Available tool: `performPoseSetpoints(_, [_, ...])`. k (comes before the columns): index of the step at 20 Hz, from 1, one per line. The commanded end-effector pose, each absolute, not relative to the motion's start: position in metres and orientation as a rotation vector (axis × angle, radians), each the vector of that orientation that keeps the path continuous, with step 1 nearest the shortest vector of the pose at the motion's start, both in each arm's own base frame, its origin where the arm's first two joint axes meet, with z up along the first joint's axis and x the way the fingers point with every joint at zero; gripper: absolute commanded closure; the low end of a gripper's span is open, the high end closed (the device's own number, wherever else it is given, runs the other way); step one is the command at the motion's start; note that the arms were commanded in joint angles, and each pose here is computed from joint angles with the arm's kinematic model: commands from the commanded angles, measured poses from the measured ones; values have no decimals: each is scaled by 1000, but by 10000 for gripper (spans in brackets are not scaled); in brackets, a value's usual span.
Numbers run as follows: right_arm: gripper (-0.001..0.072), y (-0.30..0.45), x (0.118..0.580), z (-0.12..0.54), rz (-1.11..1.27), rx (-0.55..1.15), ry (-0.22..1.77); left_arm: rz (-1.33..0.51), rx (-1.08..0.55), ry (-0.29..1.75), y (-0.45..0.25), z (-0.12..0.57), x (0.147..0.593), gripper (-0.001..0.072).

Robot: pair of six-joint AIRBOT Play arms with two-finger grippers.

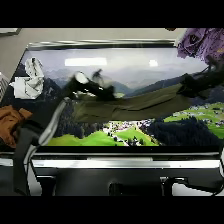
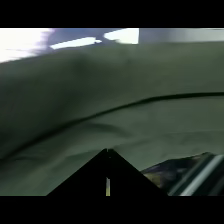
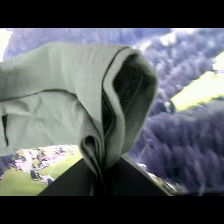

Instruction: Fold the clothes and pants, and hang the long-sleeved shirts on hangers.

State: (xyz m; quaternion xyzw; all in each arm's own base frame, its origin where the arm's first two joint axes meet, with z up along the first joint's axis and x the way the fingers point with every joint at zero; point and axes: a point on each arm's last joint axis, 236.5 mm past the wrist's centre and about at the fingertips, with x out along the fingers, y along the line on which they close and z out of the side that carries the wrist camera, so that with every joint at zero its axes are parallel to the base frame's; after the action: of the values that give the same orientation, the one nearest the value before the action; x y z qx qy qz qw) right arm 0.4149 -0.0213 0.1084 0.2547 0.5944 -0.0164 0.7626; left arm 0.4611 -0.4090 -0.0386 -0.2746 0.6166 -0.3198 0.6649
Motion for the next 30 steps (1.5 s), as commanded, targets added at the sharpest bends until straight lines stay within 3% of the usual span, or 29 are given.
performPoseSetpoints(1, [685, -35, 397, 138, -99, 494, 1279, -784, -850, 1336, -515, -35, 429, 688])
performPoseSetpoints(4, [685, -40, 392, 155, -116, 464, 1266, -779, -969, 1312, -559, -39, 412, 688])
performPoseSetpoints(7, [685, -41, 393, 169, -115, 454, 1235, -778, -989, 1328, -579, -50, 393, 688])
performPoseSetpoints(12, [685, -40, 395, 176, -125, 478, 1215, -809, -970, 1347, -544, -30, 415, 692])
performPoseSetpoints(16, [687, -6, 409, 184, -85, 557, 1173, -682, -683, 1352, -417, -6, 464, 693])
performPoseSetpoints(21, [687, 105, 425, 181, -28, 610, 1167, -404, -342, 1265, -205, 71, 492, 691])
performPoseSetpoints(26, [687, 241, 439, 157, 93, 682, 1157, -249, -404, 1192, -91, 130, 486, 689])
performPoseSetpoints(30, [687, 311, 444, 121, 133, 733, 1184, -177, -449, 1173, -48, 139, 483, 689])
